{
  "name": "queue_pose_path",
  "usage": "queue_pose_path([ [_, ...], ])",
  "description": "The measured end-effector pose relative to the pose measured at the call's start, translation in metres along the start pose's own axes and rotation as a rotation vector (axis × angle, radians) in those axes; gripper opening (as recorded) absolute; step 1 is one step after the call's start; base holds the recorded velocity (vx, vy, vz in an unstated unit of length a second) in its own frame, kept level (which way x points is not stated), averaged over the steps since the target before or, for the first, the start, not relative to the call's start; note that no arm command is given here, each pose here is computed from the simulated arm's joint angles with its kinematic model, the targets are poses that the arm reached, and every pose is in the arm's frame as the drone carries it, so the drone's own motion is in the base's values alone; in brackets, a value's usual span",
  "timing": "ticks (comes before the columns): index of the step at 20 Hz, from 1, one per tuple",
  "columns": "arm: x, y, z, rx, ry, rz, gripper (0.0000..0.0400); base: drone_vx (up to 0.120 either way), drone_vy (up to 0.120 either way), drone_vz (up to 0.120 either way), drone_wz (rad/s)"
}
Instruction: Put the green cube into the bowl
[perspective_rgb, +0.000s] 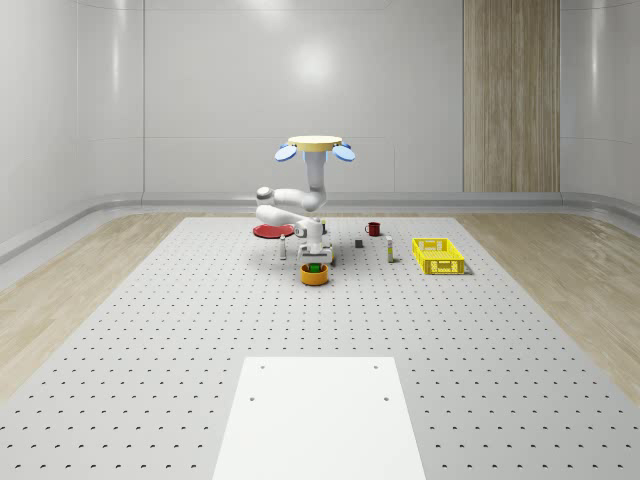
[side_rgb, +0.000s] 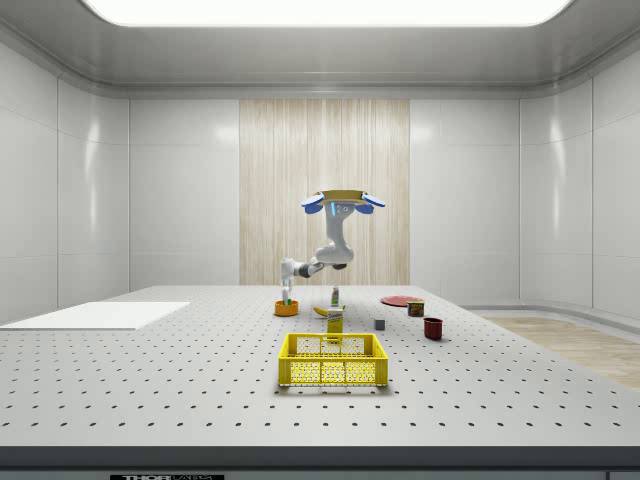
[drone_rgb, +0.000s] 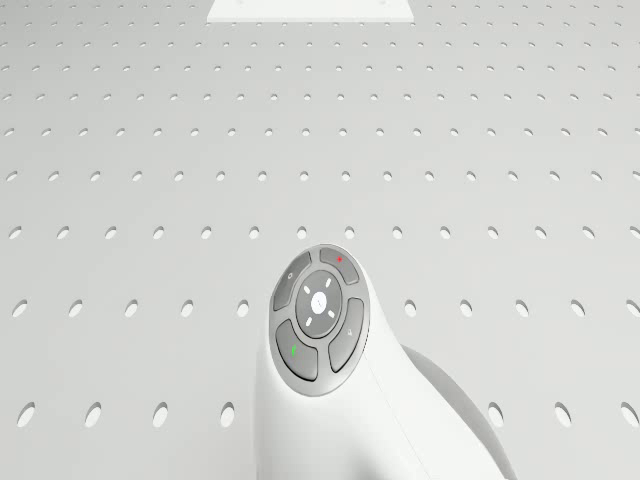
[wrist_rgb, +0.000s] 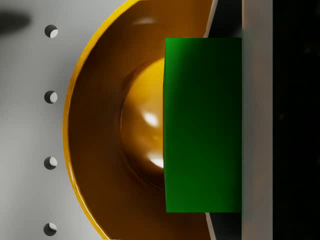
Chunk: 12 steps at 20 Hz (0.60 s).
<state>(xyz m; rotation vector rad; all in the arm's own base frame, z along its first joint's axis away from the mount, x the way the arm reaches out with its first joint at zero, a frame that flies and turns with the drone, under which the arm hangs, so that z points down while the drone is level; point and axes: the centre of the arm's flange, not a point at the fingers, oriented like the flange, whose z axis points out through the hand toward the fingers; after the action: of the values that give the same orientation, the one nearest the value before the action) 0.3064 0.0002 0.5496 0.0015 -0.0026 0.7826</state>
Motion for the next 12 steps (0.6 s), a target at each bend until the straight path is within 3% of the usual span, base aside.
queue_pose_path([
  [2,0.0,0.0,0.008,0.0,0.0,0.0,0.0262,0.0,0.0,0.0,0.0],
  [6,0.0,0.0,0.018,0.0,0.0,0.002,0.0349,0.0,0.0,0.0,0.0],
  [12,0.0,0.0,0.006,0.0,0.001,0.003,0.0389,0.0,0.0,0.0,0.0],
])
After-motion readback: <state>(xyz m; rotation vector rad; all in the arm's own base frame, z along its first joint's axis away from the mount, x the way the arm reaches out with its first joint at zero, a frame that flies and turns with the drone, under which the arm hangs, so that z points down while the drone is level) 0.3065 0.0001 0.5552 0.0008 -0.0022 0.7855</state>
